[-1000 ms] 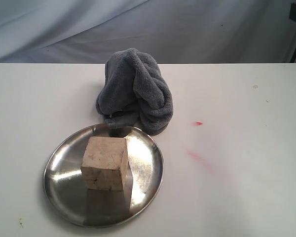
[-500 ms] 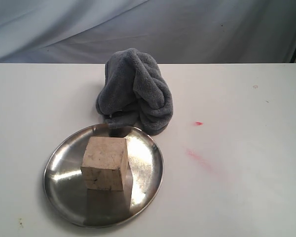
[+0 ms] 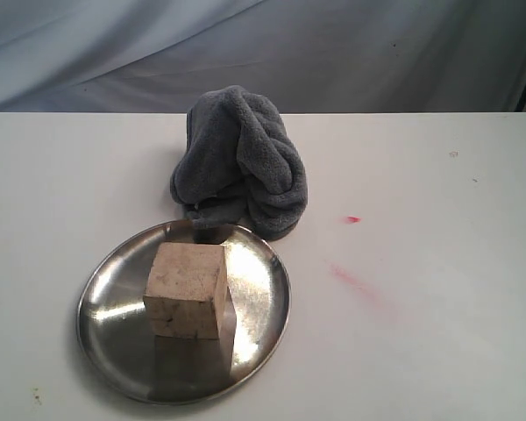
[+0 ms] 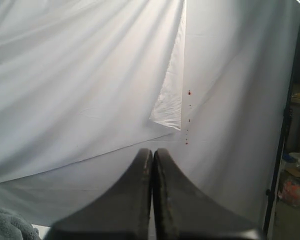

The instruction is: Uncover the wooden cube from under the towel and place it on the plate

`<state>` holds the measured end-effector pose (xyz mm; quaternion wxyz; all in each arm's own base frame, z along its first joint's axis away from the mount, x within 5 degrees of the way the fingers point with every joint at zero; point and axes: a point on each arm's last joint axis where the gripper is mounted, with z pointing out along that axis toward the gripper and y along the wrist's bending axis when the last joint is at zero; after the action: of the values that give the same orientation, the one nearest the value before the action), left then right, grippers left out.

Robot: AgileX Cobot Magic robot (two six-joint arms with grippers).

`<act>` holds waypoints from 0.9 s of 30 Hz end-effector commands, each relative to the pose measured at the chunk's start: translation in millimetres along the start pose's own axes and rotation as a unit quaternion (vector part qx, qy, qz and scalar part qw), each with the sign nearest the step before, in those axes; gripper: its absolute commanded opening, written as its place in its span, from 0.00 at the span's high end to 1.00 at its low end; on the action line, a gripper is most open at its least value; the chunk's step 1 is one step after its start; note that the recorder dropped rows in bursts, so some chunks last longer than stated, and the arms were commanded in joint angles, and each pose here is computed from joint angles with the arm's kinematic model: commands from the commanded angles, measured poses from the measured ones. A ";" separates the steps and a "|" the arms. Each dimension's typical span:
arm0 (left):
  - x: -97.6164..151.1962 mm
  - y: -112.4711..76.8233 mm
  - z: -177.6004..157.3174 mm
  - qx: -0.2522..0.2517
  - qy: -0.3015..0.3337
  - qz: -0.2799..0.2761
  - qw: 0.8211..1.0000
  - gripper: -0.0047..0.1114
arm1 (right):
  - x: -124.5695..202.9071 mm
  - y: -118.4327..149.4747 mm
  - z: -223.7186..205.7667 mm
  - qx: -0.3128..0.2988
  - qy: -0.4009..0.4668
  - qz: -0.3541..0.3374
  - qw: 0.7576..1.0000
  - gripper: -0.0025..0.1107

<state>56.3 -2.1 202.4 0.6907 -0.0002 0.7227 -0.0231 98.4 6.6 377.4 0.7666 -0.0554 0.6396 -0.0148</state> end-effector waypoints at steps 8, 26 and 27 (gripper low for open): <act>1.3 0.0 0.1 0.000 0.001 -0.001 1.000 0.95 | 13.5 1.2 -59.5 0.008 -0.079 0.010 0.997 0.98; 1.3 0.0 0.1 0.000 0.001 -0.001 1.000 0.95 | 37.7 1.8 -91.8 0.013 -0.035 0.032 0.999 0.98; 1.3 0.0 0.1 0.000 0.001 -0.001 1.000 0.95 | 39.0 1.9 -91.8 0.013 -0.028 0.034 0.999 0.98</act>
<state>56.3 -2.1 202.4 0.6907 -0.0002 0.7227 -0.0231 13.5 -1.3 329.1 0.8021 -0.0285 0.5965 -0.0014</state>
